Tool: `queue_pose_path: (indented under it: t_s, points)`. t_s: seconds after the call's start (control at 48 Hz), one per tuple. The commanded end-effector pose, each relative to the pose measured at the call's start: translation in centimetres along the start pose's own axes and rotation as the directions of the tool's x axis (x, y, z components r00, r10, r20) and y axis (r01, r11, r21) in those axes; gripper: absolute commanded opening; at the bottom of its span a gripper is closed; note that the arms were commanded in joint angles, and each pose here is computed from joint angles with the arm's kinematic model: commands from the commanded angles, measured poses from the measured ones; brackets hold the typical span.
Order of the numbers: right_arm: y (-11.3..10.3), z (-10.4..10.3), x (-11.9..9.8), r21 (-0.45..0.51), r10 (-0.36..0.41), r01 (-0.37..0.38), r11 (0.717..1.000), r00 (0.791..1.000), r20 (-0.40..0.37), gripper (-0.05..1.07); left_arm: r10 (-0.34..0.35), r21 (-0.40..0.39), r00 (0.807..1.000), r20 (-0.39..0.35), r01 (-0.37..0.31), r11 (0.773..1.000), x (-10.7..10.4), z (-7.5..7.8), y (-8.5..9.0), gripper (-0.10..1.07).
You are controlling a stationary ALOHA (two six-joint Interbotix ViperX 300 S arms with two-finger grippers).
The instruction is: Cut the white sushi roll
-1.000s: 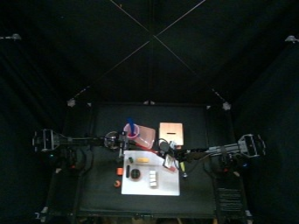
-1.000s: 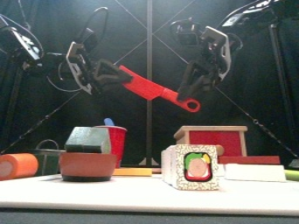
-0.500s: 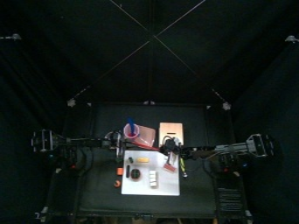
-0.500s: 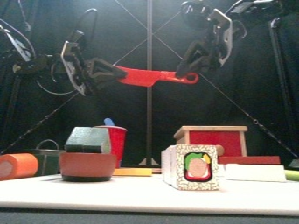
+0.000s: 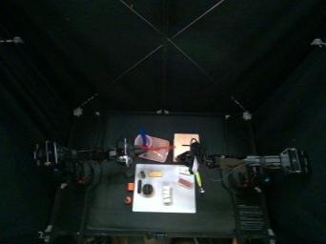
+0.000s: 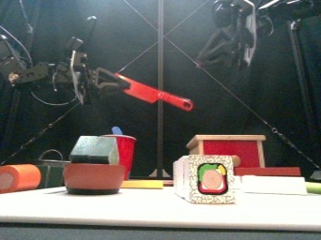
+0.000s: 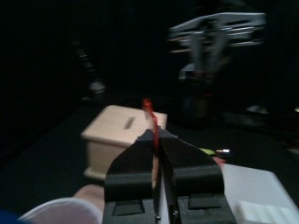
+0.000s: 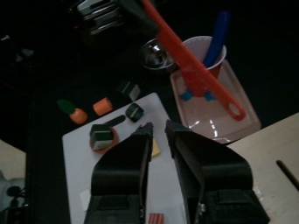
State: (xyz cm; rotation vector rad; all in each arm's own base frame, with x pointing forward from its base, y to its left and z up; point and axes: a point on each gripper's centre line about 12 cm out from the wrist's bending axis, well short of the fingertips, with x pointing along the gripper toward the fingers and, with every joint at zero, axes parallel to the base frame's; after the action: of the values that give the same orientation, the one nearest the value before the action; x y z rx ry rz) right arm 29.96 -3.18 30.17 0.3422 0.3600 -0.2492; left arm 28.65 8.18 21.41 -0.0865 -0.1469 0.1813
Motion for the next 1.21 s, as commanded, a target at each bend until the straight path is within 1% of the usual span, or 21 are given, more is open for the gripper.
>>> queue_pose_path:
  t_s: [0.0,0.146,0.25,0.312,0.396,0.438,0.479,0.562,0.604,0.688,0.833,0.979,1.188]
  points:
    - [0.1,1.6,-0.7,0.034,0.011,-0.013,0.999,0.999,0.049,0.65,0.000,0.005,1.000,0.022,0.000,1.000,0.3,0.5,0.0,0.33]
    - [-0.2,1.7,-0.6,0.043,-0.015,0.014,0.999,0.999,0.035,0.68,-0.003,0.006,1.000,0.023,0.003,1.000,0.3,0.5,-0.1,0.33]
    - [-0.8,1.8,-0.3,0.056,-0.071,0.071,0.996,0.997,0.003,0.71,-0.002,0.006,1.000,0.021,0.002,1.000,0.3,0.5,0.0,0.33]
    - [-0.9,1.9,-0.2,0.047,-0.096,0.096,0.994,0.995,-0.011,0.73,-0.002,0.007,1.000,0.024,0.002,1.000,0.3,0.6,0.0,0.33]
    - [-1.0,2.4,0.0,0.002,-0.126,0.126,0.992,0.992,-0.011,0.77,-0.002,0.006,1.000,0.023,0.002,1.000,0.4,0.6,0.0,0.33]
    - [-1.0,2.7,0.0,-0.036,-0.134,0.134,0.990,0.991,0.003,0.78,-0.004,0.006,1.000,0.024,0.004,1.000,0.4,0.6,-0.1,0.33]
    - [-1.0,3.0,0.0,-0.102,-0.139,0.141,0.985,0.990,0.028,0.80,-0.002,0.006,1.000,0.024,0.002,1.000,0.4,0.6,0.0,0.33]
    - [-1.0,3.3,0.0,-0.173,-0.138,0.147,0.974,0.988,0.061,0.81,-0.004,0.007,1.000,0.026,0.004,1.000,0.4,0.6,-0.1,0.33]
    - [-0.9,3.3,0.1,-0.186,-0.131,0.141,0.972,0.989,0.069,0.82,-0.002,0.007,1.000,0.026,0.002,1.000,0.4,0.6,0.0,0.33]
    - [-1.1,3.2,0.5,-0.179,-0.136,0.146,0.973,0.989,0.065,0.83,-0.004,0.008,1.000,0.027,0.004,1.000,0.4,0.7,0.0,0.33]
    - [-1.4,2.1,1.7,-0.198,-0.144,0.147,0.969,0.989,0.030,0.83,-0.008,0.009,1.000,0.028,0.008,1.000,0.4,0.7,-0.1,0.33]
    - [-1.6,2.3,2.0,-0.215,-0.131,0.137,0.967,0.991,0.042,0.83,-0.024,0.009,0.999,0.034,0.024,1.000,0.5,0.9,-0.6,0.33]
    - [-2.5,2.4,2.2,-0.226,-0.145,0.153,0.962,0.988,0.051,0.83,-0.067,0.007,0.996,0.051,0.067,0.998,0.5,1.4,-1.9,0.33]
